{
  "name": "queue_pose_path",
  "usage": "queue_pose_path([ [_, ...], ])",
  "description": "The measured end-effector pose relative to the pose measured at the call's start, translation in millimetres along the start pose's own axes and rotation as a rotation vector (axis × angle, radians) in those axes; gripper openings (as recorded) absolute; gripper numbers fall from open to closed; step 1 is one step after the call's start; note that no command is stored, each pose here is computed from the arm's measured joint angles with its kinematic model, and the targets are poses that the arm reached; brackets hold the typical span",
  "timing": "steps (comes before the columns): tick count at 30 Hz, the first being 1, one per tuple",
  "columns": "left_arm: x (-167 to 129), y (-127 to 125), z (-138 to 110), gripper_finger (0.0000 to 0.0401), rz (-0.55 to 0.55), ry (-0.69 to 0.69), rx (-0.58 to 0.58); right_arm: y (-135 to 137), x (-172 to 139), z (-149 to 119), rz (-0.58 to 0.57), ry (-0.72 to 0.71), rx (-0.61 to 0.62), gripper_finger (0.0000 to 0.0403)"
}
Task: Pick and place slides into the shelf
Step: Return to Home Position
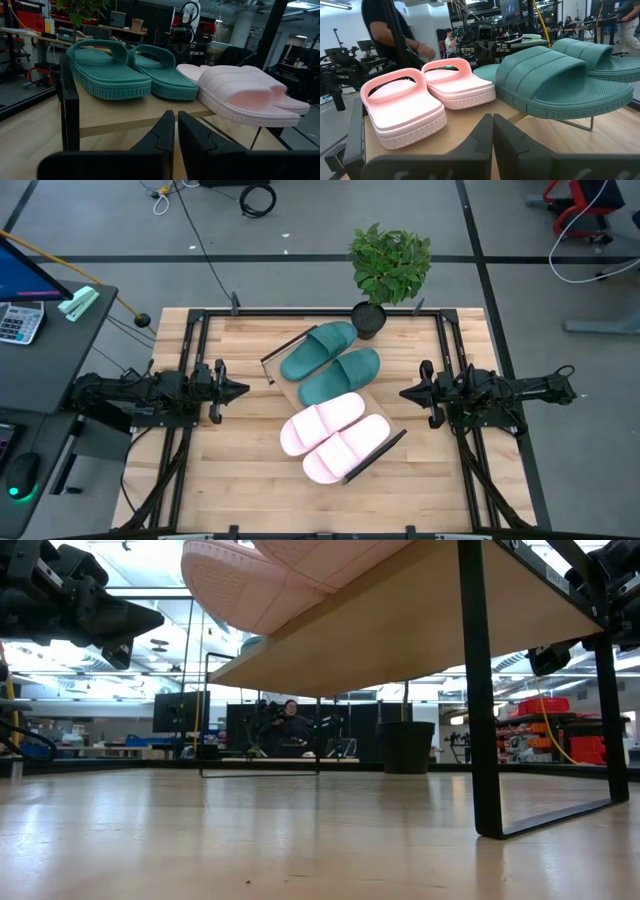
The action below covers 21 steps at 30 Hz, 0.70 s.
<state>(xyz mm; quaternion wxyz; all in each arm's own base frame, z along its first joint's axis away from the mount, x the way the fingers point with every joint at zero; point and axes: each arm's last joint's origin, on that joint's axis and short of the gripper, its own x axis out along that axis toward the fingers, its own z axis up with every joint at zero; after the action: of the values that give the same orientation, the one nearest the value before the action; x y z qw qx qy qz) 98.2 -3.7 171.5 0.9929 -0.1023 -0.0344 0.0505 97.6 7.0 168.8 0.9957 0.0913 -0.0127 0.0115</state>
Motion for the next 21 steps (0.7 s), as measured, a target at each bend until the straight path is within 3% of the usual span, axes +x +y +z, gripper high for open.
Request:
queue_pose_path([
  [21,0.0,0.0,0.0,0.0033,0.0,0.0,0.0,0.0,0.0,0.0,0.0,0.0,0.0,0.0018],
])
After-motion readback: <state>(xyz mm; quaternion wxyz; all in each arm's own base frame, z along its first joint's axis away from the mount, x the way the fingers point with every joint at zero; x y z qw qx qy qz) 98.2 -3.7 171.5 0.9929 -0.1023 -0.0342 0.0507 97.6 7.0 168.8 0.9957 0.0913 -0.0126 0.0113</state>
